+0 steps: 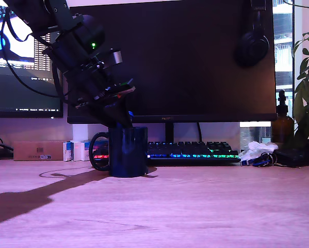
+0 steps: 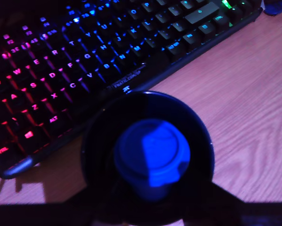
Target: Pick up the coffee capsules on the table and drop them inside the coffee cup
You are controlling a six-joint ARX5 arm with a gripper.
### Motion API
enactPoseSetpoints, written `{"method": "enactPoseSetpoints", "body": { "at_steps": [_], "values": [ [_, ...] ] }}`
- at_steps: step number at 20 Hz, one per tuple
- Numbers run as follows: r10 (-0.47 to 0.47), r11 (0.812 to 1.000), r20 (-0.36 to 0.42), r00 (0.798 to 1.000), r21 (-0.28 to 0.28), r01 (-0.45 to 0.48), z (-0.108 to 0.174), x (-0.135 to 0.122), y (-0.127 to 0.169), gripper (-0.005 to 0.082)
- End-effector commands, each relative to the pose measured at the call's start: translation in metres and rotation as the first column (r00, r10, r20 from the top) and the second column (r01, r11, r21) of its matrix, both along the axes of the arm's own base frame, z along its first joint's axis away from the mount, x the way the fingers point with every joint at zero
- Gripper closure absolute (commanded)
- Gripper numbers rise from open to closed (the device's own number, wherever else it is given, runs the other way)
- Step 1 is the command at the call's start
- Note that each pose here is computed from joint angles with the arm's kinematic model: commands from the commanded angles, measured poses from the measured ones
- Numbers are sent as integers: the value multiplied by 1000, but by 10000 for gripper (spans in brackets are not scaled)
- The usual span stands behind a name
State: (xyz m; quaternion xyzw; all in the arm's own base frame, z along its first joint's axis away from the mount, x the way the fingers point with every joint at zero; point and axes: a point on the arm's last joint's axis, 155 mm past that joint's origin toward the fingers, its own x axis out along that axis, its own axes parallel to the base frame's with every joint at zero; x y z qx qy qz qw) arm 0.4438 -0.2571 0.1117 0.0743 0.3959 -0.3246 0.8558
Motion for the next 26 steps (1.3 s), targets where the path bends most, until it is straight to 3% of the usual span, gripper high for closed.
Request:
{"method": "enactPoseSetpoints", "body": {
  "at_steps": [1,12,13,15,16,17,22,24,26],
  "values": [
    [-2,1000,2,1000,2,2,-1,2,0,624],
    [13,1000,8,1000,-1,-13,0,7,6,598],
    [17,1000,5,1000,-2,-17,0,7,7,512],
    [23,1000,1,1000,0,-23,1,9,10,206],
    [27,1000,-3,1000,2,-27,3,10,12,109],
    [25,1000,-9,1000,0,-25,5,9,12,90],
    [1,999,-69,998,-33,-4,12,-1,11,143],
    [-12,999,-106,994,-36,8,11,-12,11,313],
    [-57,995,-119,991,-86,47,22,-21,3,533]
  ]
}}
